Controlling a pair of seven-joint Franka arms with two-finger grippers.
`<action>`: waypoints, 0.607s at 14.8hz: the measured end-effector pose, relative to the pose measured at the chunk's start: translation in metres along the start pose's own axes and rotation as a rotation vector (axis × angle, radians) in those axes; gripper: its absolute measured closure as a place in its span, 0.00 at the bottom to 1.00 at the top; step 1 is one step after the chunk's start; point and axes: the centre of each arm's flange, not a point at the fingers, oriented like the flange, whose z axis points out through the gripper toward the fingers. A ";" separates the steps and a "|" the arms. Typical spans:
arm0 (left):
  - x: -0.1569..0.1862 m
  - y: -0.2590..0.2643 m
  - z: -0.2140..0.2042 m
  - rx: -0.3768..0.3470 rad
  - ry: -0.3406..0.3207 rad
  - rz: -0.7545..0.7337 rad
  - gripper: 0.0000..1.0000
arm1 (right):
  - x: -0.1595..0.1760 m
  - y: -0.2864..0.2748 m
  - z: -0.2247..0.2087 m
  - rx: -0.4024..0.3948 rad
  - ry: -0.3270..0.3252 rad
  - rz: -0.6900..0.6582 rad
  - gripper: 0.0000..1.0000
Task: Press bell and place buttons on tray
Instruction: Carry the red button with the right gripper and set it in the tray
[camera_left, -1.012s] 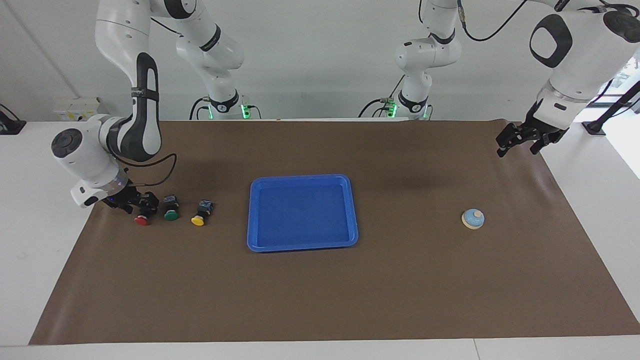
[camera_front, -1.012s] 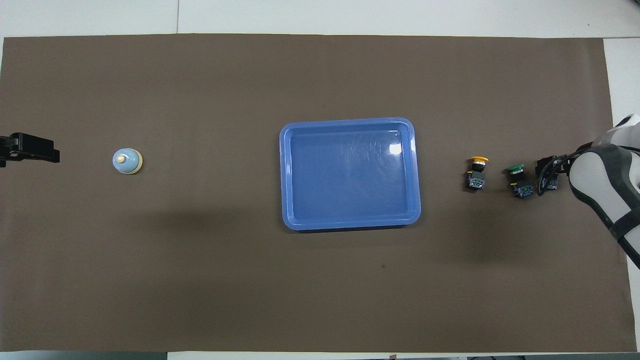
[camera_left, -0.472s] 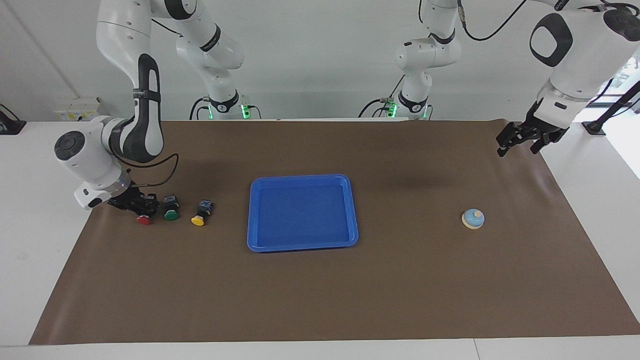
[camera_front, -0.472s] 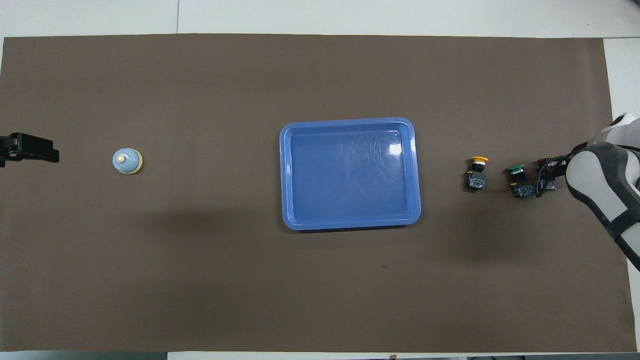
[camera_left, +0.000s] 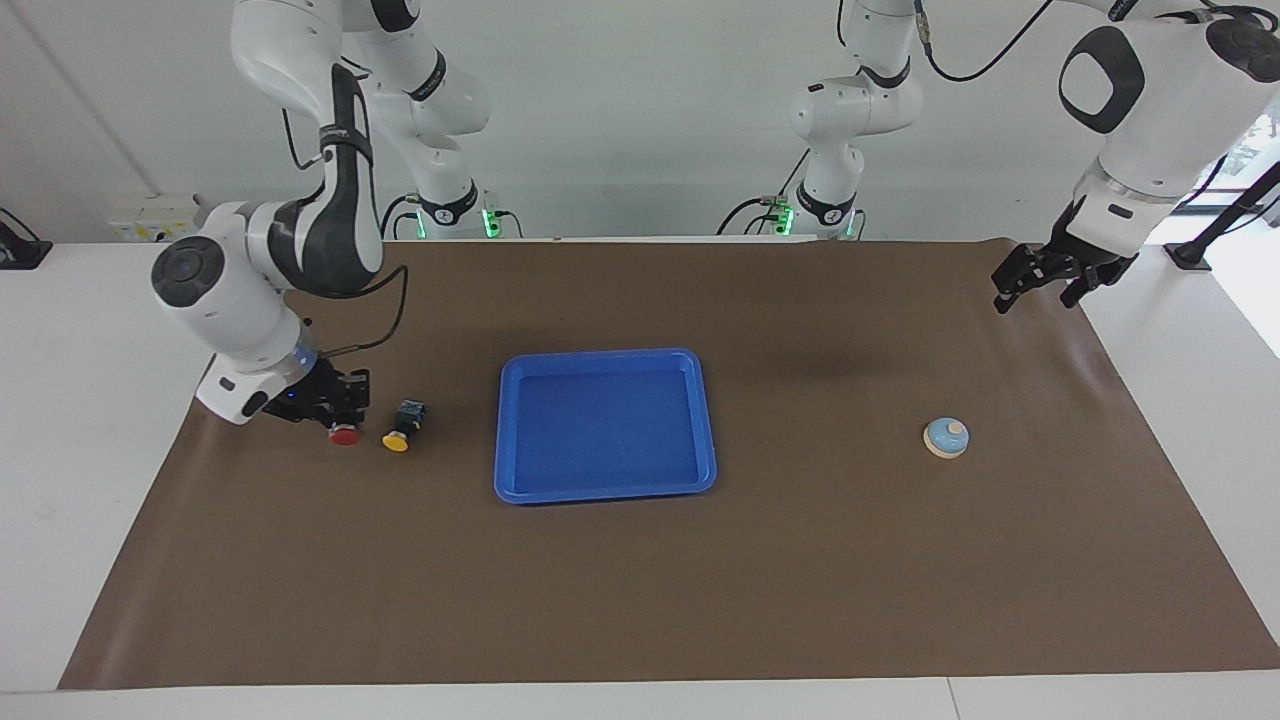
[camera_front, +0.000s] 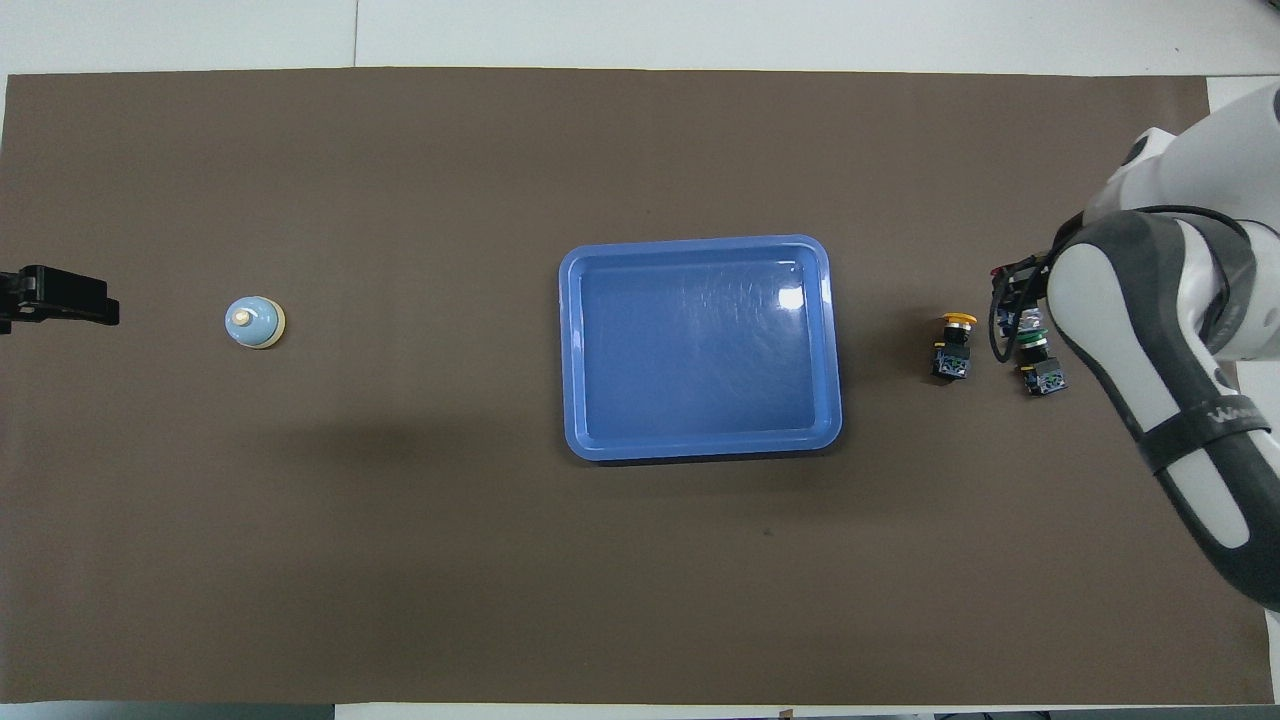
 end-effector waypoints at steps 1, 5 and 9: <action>0.000 0.000 0.000 0.000 0.000 0.000 0.00 | 0.006 -0.030 0.000 -0.003 0.001 -0.004 0.59; 0.000 0.000 0.000 0.000 0.000 0.000 0.00 | 0.015 -0.180 -0.003 -0.022 0.012 -0.085 0.59; 0.000 0.000 0.000 0.000 0.000 0.000 0.00 | 0.004 -0.335 0.024 -0.045 0.006 -0.038 0.59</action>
